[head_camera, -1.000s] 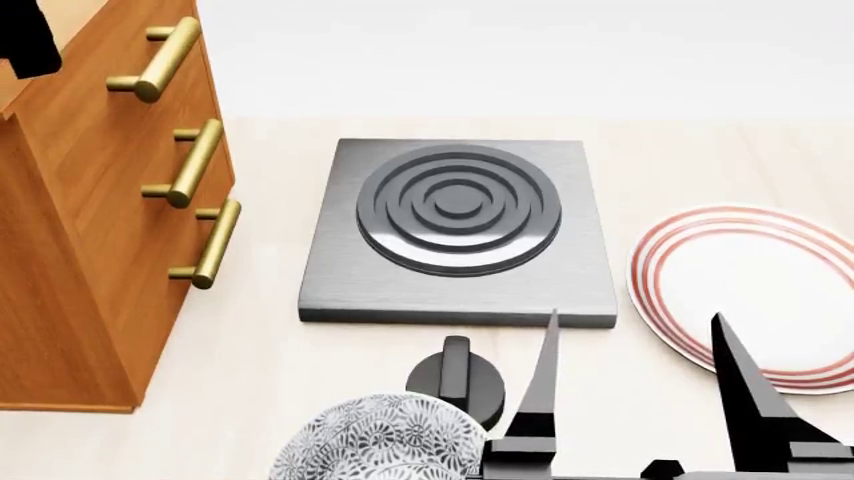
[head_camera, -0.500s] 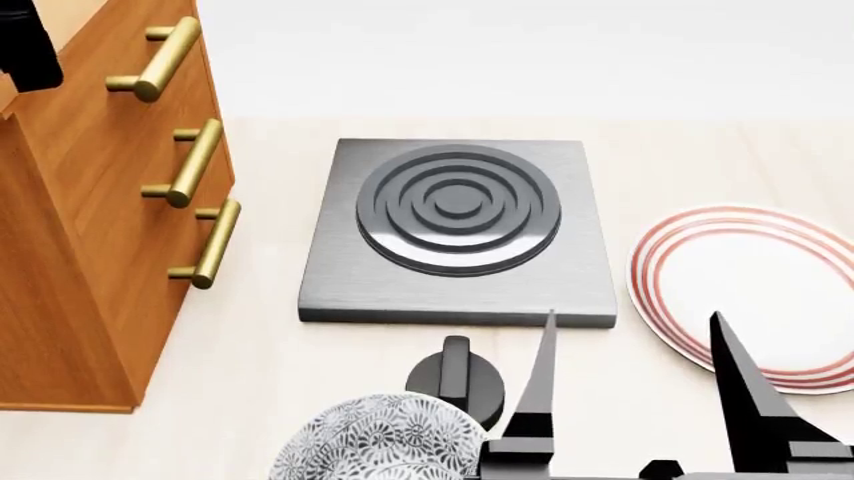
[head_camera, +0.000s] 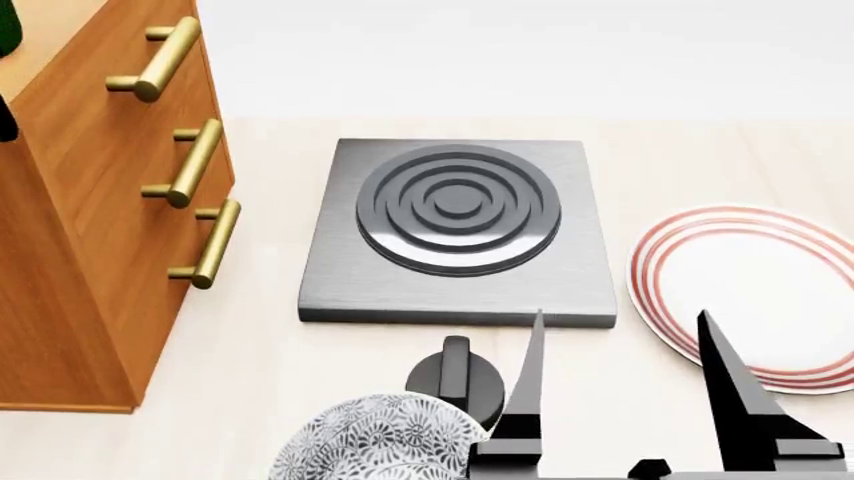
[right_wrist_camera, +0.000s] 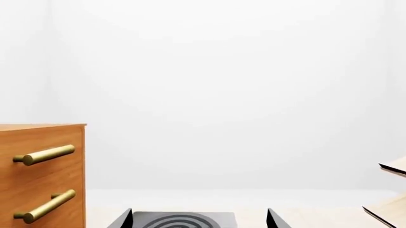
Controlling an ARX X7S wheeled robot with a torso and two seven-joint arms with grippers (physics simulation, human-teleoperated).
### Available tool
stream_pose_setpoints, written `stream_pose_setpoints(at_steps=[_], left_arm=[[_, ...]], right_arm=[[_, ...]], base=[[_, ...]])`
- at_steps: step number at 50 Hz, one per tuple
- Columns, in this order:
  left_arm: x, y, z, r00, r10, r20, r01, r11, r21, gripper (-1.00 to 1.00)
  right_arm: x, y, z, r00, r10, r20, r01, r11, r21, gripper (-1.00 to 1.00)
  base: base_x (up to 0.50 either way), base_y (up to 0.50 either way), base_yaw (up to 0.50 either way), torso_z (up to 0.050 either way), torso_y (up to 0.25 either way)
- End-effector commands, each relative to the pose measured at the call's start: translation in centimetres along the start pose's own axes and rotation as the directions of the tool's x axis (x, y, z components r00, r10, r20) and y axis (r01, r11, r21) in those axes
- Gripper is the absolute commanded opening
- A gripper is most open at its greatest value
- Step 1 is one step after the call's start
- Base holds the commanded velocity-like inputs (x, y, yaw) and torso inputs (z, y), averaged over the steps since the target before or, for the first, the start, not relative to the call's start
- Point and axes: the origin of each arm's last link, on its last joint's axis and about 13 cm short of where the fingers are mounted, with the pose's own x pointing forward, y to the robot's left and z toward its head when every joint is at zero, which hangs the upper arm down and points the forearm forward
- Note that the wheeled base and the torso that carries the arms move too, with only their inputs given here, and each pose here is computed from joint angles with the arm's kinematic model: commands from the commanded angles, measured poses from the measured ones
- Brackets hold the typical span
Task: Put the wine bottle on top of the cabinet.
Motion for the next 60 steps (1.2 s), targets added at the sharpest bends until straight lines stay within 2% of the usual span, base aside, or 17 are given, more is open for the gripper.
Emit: stream_pose_setpoints(at_steps=[1, 5, 8, 11, 13, 15, 23, 31, 38, 47, 60], left_arm=[[-4.0, 0.1, -1.4, 0.998, -0.011, 0.069, 0.008, 0.999, 0.035, 1.00], [-6.1, -0.3, -3.7, 0.998, -0.025, 0.051, 0.022, 0.997, 0.067, 1.00], [-7.3, -0.8, -5.3, 0.999, -0.038, 0.029, 0.036, 0.998, 0.050, 1.00], [-8.2, -1.3, -5.9, 0.998, -0.058, 0.023, 0.056, 0.996, 0.063, 1.00], [-8.8, -1.8, -6.2, 0.997, -0.075, 0.030, 0.071, 0.989, 0.128, 1.00], [-9.3, -2.4, -6.4, 0.994, -0.106, 0.025, 0.101, 0.983, 0.152, 1.00], [-11.7, -3.6, -7.4, 0.985, -0.171, 0.021, 0.167, 0.978, 0.128, 1.00], [-12.8, -4.4, -8.2, 0.977, -0.212, 0.004, 0.210, 0.969, 0.132, 1.00], [-14.2, -5.4, -7.6, 0.962, -0.273, 0.023, 0.269, 0.957, 0.108, 1.00], [-15.2, -7.1, -8.1, 0.932, -0.363, 0.014, 0.360, 0.927, 0.105, 1.00], [-15.5, -7.3, -7.8, 0.920, -0.392, 0.021, 0.388, 0.916, 0.105, 1.00]], right_arm=[[0.0, 0.1, 0.1, 1.000, 0.005, 0.000, -0.005, 1.000, -0.001, 1.00], [0.0, 0.4, -0.1, 1.000, 0.015, -0.003, -0.015, 1.000, -0.002, 1.00], [0.0, 0.4, -0.1, 1.000, 0.019, -0.002, -0.019, 1.000, -0.001, 1.00], [0.0, 0.4, -0.1, 1.000, 0.019, -0.003, -0.019, 1.000, -0.003, 1.00], [0.0, 0.3, -0.1, 1.000, 0.018, -0.002, -0.018, 1.000, -0.004, 1.00], [0.0, 0.5, -0.1, 1.000, 0.023, -0.003, -0.023, 1.000, -0.005, 1.00], [0.0, 0.6, 0.0, 0.999, 0.033, -0.001, -0.033, 0.999, -0.005, 1.00], [0.1, 0.8, 0.2, 0.999, 0.040, 0.002, -0.040, 0.999, -0.002, 1.00], [0.0, 0.8, 0.2, 0.999, 0.045, 0.002, -0.045, 0.999, -0.003, 1.00], [0.0, 1.0, 0.4, 0.999, 0.053, 0.010, -0.053, 0.999, -0.004, 1.00], [0.0, 1.0, 0.6, 0.998, 0.053, 0.015, -0.053, 0.999, -0.001, 1.00]], base=[[0.00, 0.00, 0.00, 0.000, 0.000], [0.00, 0.00, 0.00, 0.000, 0.000], [0.00, 0.00, 0.00, 0.000, 0.000], [0.00, 0.00, 0.00, 0.000, 0.000], [0.00, 0.00, 0.00, 0.000, 0.000], [0.00, 0.00, 0.00, 0.000, 0.000], [0.00, 0.00, 0.00, 0.000, 0.000], [0.00, 0.00, 0.00, 0.000, 0.000], [0.00, 0.00, 0.00, 0.000, 0.000], [0.00, 0.00, 0.00, 0.000, 0.000], [0.00, 0.00, 0.00, 0.000, 0.000]])
